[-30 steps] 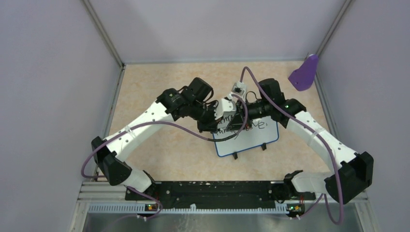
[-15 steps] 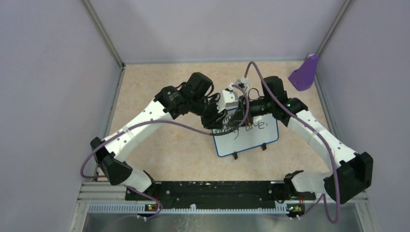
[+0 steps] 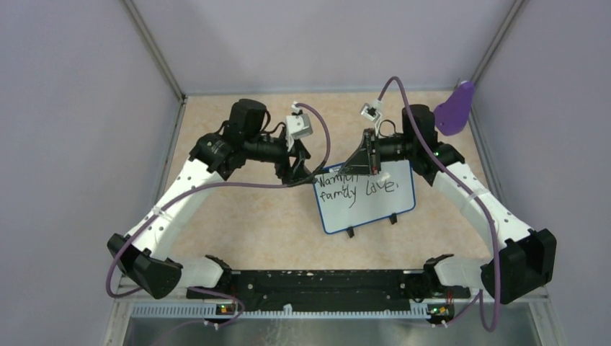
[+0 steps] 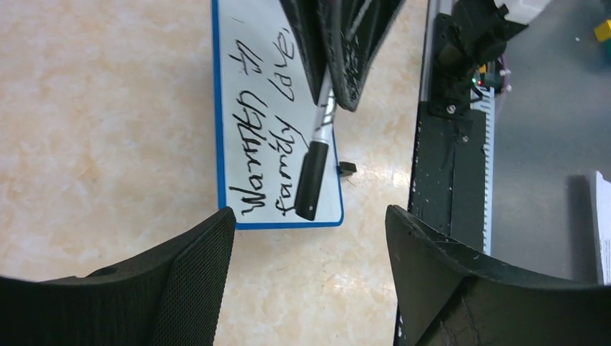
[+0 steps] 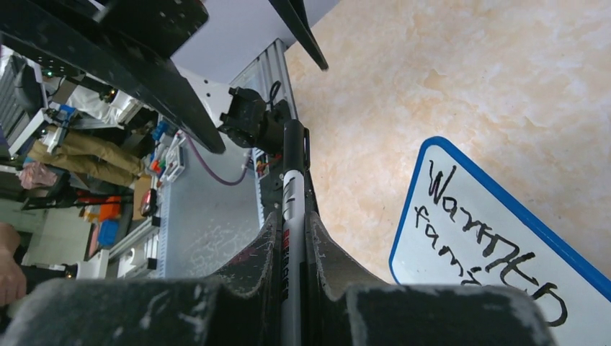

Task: Write a sentence on the whiteboard
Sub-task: Insert the whiteboard marker into the pen cap, then pass from the right arm to the left

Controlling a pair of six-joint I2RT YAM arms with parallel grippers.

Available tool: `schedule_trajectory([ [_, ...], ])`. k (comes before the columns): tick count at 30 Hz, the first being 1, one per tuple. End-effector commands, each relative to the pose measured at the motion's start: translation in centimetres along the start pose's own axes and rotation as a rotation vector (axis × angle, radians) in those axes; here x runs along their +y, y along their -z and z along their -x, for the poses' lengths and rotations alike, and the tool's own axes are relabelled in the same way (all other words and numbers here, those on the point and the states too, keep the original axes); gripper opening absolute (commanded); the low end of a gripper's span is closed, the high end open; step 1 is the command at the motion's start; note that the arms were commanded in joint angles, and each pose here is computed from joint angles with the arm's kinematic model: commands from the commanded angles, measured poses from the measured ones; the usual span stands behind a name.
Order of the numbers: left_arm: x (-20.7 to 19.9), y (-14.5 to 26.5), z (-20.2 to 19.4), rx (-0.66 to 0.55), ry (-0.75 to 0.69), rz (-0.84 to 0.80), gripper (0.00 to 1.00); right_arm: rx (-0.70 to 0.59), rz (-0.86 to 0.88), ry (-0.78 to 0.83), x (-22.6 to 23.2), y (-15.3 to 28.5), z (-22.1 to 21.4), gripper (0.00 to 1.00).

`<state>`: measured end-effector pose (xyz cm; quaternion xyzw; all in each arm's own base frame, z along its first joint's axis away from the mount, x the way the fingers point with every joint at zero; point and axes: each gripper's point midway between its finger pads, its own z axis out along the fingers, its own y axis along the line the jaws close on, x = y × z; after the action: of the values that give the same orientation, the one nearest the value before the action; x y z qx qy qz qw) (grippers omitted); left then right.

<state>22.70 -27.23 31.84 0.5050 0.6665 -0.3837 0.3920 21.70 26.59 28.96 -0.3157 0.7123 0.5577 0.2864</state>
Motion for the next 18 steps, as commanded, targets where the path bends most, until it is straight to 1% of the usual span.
schedule_trajectory([
  [1,-1.1,-0.2,-1.1,0.000,-0.050,-0.056,0.79,-0.041,0.076,0.041,2.0,0.4,1.6,0.00],
  [7,-0.8,-1.1,-1.9,0.029,-0.056,-0.060,0.72,-0.034,0.106,0.018,2.5,0.3,1.2,0.00],
  [9,-0.8,-1.5,-1.9,0.038,-0.064,-0.059,0.68,-0.027,0.112,0.014,2.6,0.2,1.0,0.00],
  [11,-0.9,-1.9,-1.7,0.041,-0.070,-0.067,0.62,-0.018,0.115,0.010,2.7,-0.1,0.8,0.00],
  [15,-1.5,-2.8,-1.6,0.053,-0.085,-0.089,0.42,-0.009,0.120,0.007,2.6,-0.4,0.5,0.00],
  [16,-1.6,-3.0,-1.6,0.059,-0.092,-0.087,0.36,-0.007,0.122,0.008,2.6,-0.5,0.5,0.00],
  [18,-1.7,-3.3,-1.5,0.057,-0.086,-0.093,0.20,-0.002,0.123,0.003,2.6,-0.6,0.3,0.00],
])
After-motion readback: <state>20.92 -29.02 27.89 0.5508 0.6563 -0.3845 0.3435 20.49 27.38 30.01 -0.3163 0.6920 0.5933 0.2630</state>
